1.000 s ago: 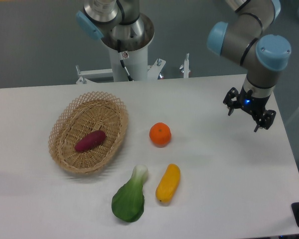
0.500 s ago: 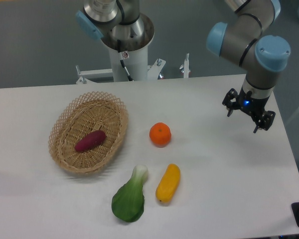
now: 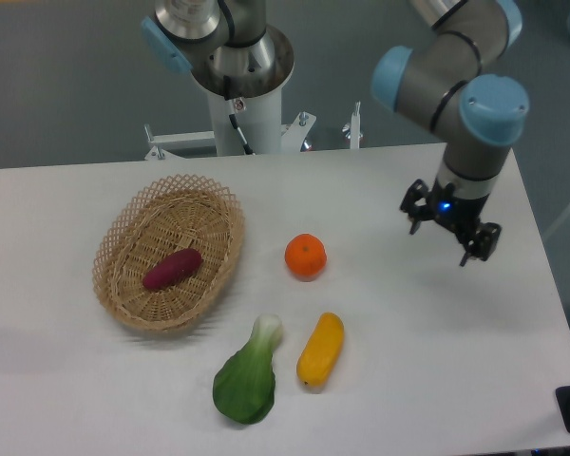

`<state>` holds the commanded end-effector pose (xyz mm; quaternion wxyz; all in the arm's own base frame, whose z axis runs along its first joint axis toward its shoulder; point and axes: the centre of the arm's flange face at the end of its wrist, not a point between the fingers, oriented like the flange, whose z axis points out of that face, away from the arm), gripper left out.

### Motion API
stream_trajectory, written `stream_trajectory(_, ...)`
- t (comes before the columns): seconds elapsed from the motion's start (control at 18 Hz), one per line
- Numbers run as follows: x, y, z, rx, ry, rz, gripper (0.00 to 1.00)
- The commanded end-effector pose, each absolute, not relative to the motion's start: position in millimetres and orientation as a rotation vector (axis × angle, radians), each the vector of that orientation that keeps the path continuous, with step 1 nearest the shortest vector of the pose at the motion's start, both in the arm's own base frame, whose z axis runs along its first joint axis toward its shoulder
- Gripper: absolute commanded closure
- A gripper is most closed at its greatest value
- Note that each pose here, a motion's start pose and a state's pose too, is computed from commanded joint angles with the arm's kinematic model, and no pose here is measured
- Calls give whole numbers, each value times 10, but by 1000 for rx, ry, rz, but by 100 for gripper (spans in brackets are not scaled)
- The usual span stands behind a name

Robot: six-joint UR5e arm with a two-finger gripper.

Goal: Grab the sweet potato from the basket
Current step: 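Move the open gripper over the wicker basket above the sweet potato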

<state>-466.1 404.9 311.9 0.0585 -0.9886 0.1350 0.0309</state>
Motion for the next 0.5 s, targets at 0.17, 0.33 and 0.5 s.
stream_trajectory(0.17,-4300,4351,3186,-2992,362,87,0)
stream_trajectory(0.33,-3936,4593,3151,-3004,291,60,0)
stream_trajectory(0.5,-3552,4735,3223,-2996,325,62,0)
